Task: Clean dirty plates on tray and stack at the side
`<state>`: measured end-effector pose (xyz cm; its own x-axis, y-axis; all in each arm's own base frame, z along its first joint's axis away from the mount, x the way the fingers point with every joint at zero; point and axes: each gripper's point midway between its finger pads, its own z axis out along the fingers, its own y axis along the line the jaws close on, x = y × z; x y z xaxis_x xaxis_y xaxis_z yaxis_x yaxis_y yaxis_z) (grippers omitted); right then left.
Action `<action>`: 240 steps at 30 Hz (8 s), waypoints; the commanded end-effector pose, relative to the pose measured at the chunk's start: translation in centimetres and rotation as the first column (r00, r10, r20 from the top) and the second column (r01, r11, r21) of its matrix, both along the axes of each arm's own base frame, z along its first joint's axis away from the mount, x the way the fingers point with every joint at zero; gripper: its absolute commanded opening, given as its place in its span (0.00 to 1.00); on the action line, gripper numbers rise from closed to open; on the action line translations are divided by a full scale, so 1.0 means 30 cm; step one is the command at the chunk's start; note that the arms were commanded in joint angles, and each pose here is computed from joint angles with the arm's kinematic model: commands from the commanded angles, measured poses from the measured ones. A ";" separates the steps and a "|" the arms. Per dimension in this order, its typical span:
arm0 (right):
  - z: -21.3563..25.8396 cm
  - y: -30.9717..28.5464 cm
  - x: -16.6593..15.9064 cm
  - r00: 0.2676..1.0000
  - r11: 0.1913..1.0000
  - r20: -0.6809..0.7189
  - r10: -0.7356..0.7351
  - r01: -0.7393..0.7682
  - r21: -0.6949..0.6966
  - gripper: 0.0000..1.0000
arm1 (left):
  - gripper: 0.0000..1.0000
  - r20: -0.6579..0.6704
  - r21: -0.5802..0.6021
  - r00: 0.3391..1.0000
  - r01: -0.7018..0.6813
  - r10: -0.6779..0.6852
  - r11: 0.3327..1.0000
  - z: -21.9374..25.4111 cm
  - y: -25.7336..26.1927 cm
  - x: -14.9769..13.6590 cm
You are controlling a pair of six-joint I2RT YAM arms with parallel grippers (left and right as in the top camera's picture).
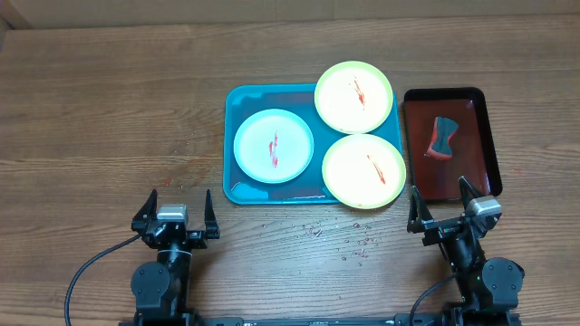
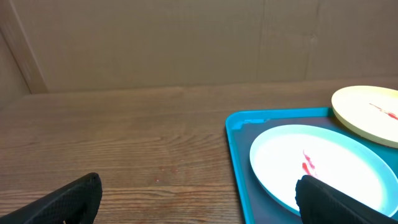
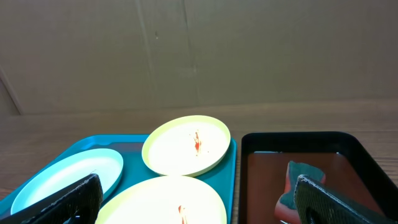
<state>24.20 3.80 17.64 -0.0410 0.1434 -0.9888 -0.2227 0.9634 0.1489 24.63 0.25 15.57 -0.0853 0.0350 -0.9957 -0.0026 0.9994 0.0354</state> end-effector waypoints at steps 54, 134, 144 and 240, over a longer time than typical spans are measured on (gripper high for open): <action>0.383 0.039 0.075 0.988 0.998 -0.135 0.068 -0.067 0.014 1.00 | 1.00 -0.390 -0.202 0.872 0.232 -0.295 0.952 0.287 -0.167 0.110; 0.103 0.062 0.390 0.527 0.993 -0.841 0.118 -0.057 0.104 0.77 | 0.04 -0.936 -0.114 0.322 0.104 -0.142 0.988 -0.490 -0.325 0.653; 0.095 0.062 0.378 0.511 0.993 -0.851 0.118 -0.052 0.106 0.73 | 0.04 -0.962 -0.123 0.246 0.004 -0.120 0.992 -0.505 -0.310 0.590; -0.100 0.564 0.609 0.223 0.939 -0.930 0.294 -0.247 0.238 0.04 | 0.04 -0.973 -0.116 0.206 -0.063 -0.101 0.991 -0.511 -0.300 0.556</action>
<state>43.09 16.99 15.09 -0.9700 -0.0499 -0.2380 -0.1520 0.8883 0.4334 41.77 -9.09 1.07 -0.9884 -0.0320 -0.1483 -0.0133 0.9921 -0.1250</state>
